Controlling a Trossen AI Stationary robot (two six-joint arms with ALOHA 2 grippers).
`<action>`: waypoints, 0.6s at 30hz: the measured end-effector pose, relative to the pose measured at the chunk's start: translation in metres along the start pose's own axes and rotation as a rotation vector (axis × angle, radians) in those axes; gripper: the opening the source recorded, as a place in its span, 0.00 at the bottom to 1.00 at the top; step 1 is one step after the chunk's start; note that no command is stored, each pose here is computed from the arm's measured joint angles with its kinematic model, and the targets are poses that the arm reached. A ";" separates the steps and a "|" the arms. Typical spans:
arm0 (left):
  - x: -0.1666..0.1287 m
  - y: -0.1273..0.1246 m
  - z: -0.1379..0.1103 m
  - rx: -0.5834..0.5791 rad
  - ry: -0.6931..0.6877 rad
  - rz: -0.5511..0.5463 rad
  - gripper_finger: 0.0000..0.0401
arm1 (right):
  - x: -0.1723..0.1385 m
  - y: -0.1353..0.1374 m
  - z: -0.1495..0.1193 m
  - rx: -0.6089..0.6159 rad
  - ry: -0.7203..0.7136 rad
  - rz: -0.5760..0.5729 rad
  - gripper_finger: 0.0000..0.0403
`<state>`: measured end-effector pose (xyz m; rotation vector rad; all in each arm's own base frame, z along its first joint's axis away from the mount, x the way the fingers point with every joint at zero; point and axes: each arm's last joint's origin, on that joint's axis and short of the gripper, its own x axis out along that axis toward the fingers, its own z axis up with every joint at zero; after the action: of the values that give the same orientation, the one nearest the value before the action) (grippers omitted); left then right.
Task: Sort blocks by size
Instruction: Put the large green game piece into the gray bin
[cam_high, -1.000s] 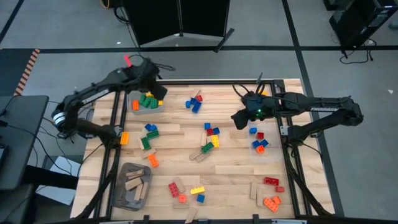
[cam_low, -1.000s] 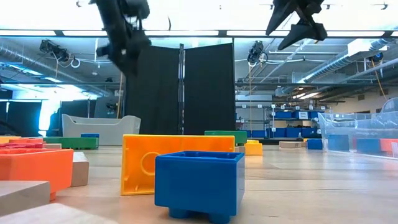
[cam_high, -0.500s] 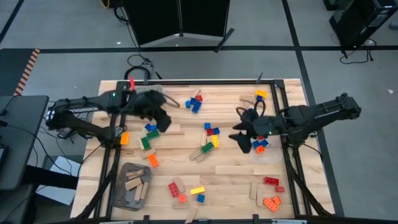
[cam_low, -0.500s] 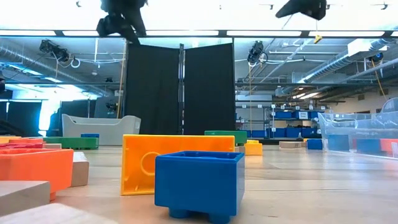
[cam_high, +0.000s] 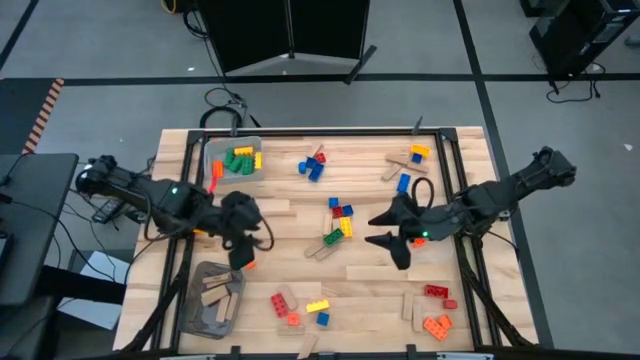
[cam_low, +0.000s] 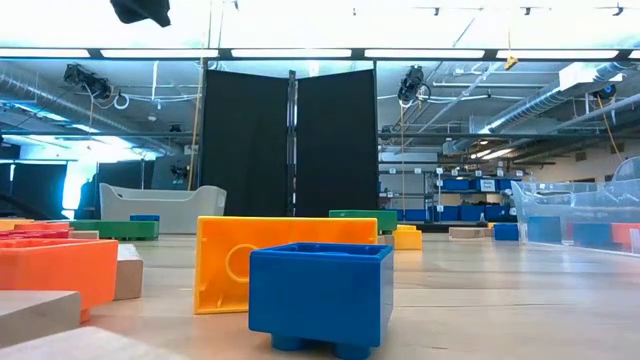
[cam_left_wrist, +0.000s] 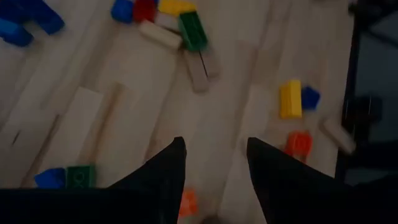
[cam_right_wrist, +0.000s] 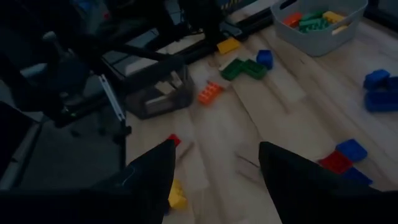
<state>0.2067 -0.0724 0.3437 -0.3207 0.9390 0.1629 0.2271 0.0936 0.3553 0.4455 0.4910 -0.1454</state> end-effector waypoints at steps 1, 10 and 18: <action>0.000 -0.002 -0.002 0.017 0.008 -0.003 0.44 | 0.004 0.002 -0.001 -0.017 0.008 -0.007 0.61; -0.006 -0.030 -0.017 0.154 -0.019 -0.116 0.44 | 0.085 0.020 -0.001 -0.346 0.168 -0.050 0.61; -0.013 -0.045 -0.032 0.227 -0.017 -0.157 0.44 | 0.154 0.015 0.020 -0.536 0.377 -0.163 0.63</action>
<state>0.1865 -0.1256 0.3459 -0.1816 0.9014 -0.0851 0.3736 0.0932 0.3021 -0.0988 0.9066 -0.0810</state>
